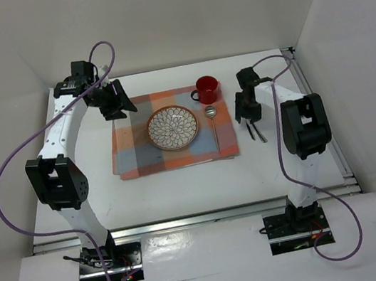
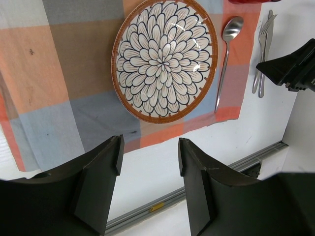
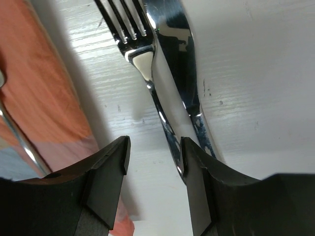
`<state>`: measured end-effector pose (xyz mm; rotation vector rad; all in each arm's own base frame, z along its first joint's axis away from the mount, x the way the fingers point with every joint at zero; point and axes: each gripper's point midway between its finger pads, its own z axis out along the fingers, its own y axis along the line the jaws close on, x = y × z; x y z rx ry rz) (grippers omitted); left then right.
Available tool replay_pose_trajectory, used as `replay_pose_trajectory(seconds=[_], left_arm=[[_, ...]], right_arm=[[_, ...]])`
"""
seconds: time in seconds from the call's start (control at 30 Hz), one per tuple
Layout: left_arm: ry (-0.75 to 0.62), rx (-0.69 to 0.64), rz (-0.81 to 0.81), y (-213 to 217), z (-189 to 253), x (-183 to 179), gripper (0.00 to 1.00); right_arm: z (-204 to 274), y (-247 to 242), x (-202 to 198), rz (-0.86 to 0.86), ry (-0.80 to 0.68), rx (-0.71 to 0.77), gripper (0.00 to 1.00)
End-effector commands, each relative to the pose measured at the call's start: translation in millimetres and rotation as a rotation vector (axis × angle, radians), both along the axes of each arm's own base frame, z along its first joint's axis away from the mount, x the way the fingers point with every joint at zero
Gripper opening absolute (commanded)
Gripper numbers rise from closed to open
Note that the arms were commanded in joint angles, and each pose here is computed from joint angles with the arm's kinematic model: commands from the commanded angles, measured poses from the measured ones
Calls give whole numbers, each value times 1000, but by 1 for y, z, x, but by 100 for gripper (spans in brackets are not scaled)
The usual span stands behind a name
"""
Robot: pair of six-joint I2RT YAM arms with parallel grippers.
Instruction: Set the dinner table for one person
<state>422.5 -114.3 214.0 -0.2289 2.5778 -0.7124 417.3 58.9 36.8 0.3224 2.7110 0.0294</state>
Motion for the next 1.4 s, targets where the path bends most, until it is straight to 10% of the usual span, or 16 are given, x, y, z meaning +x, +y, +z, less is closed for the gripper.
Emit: replay_pose_trajectory(seconds=[0.0,0.37,0.57,0.77,1.37], left_arm=[[-31,-2,-12,2,10,-2,64],[-32,6,-7,4,9,-2,64],[-66,9,-14,4,21,2,64],[-114,7,-3,8,50,0,64],[-236,28,197,42,109,-20,64]], right_arm=[[0,-5,15,-1,-45,-47,56],[-20,3,17,26,-16,-12,36],[-1,4,21,26,-63,-6,2],[48,19,13,46,-125,58,0],[119,380,-23,497,-175,556,0]])
